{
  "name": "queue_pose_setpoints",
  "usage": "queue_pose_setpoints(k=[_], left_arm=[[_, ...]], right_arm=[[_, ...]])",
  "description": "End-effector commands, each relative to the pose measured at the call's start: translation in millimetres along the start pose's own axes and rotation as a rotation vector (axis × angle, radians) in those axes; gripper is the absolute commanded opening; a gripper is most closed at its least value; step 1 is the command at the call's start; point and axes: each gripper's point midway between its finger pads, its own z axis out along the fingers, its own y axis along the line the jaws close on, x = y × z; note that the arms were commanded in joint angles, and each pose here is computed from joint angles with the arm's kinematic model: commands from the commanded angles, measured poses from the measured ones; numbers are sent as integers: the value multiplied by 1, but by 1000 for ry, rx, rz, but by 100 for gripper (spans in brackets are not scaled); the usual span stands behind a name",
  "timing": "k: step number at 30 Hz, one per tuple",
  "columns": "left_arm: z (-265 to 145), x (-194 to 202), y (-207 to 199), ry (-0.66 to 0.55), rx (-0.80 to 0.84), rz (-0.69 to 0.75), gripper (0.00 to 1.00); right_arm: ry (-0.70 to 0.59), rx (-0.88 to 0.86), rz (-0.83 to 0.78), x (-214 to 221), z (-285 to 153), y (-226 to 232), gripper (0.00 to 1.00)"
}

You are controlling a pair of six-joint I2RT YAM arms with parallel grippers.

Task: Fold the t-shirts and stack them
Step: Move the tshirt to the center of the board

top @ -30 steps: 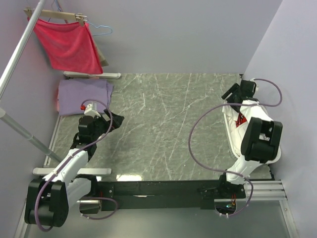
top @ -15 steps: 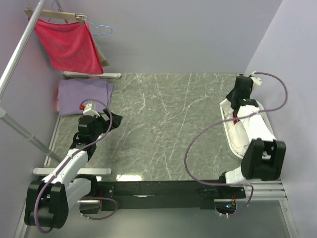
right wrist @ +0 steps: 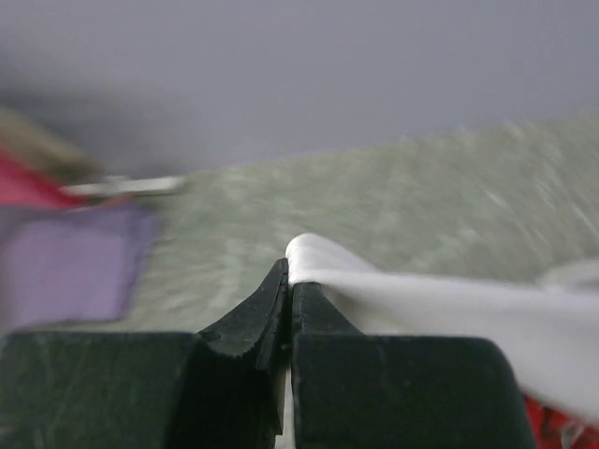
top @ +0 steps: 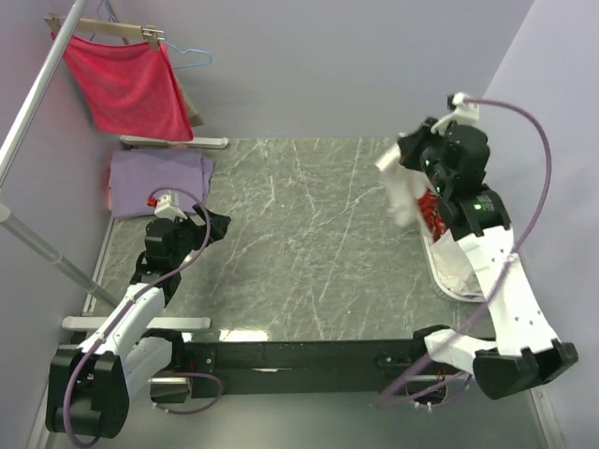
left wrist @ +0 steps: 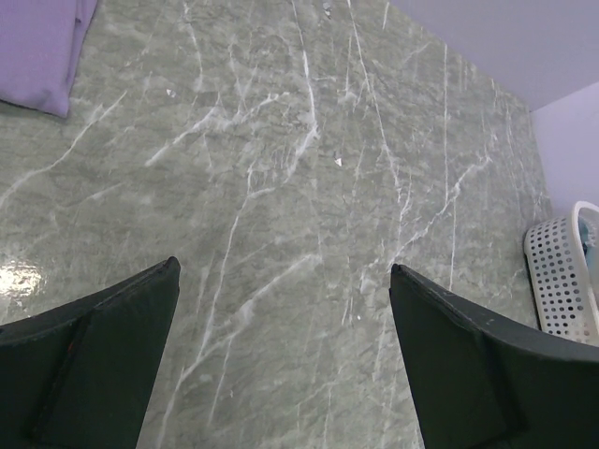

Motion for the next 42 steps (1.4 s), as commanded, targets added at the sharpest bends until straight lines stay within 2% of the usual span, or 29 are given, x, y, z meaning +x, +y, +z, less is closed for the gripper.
queue_pose_setpoints(k=[1,2,3,6,10,13,15,18,19,21,22,23,24,25,26,28,32,36,38,39,40,41,42], left_arm=[[0,-14,-10,-44,26,0,100],[0,-14,-9,-44,23,-2,99],[-1,-14,-9,-44,23,-2,99],[-2,-15,-7,-46,11,-2,99],[-7,-16,-3,-53,-20,0,99],[-13,-22,-2,-82,-37,6,99],[-19,-27,-1,-106,-52,7,99],[-29,-37,0,-152,-75,-1,99],[-32,-39,0,-163,-84,-6,99],[-42,-46,-5,-188,-77,-7,99],[-46,-49,-8,-197,-70,-6,99],[-55,-62,-14,-246,-68,-5,99],[-59,-66,-15,-257,-70,-3,99],[-63,-67,-17,-260,-71,-4,99],[-70,-76,-23,-287,-57,0,100],[-76,-80,-25,-296,-65,-5,99],[-80,-89,-30,-295,-83,-8,99],[-76,-87,-24,-260,-125,-4,99],[-74,-86,-22,-254,-136,-16,99],[-73,-86,-22,-254,-136,-20,99],[-73,-85,-22,-254,-136,-25,99],[-73,-86,-22,-255,-136,-33,99],[-72,-85,-22,-252,-137,-34,99]], right_arm=[[-232,-478,-78,-110,-111,119,0],[-216,-543,-85,-113,-120,134,0],[-260,-614,-85,-132,-143,149,0],[-239,-870,-146,-134,-186,197,0],[-158,-1131,-182,-106,-219,234,0],[-94,-1081,-139,-69,-189,234,0],[-16,-1042,-126,-30,-158,233,0],[142,-1032,-108,28,-116,242,0],[229,-990,-101,58,-87,244,0],[317,-973,-95,92,-61,249,7],[417,-958,-92,128,-37,253,8],[487,-1056,-87,139,-44,267,11],[550,-1086,-85,155,-40,275,0],[641,-1072,-60,186,-31,284,0],[641,-1043,-64,194,-26,293,0],[709,-1059,-93,221,-35,305,0],[758,-1150,-162,263,-105,341,0],[858,-1184,-207,303,-161,345,0],[914,-1176,-264,327,-183,337,8],[951,-1203,-302,341,-206,336,27],[971,-1209,-339,350,-217,332,39],[1003,-1175,-377,360,-224,322,48],[1001,-1164,-406,363,-234,317,51]])
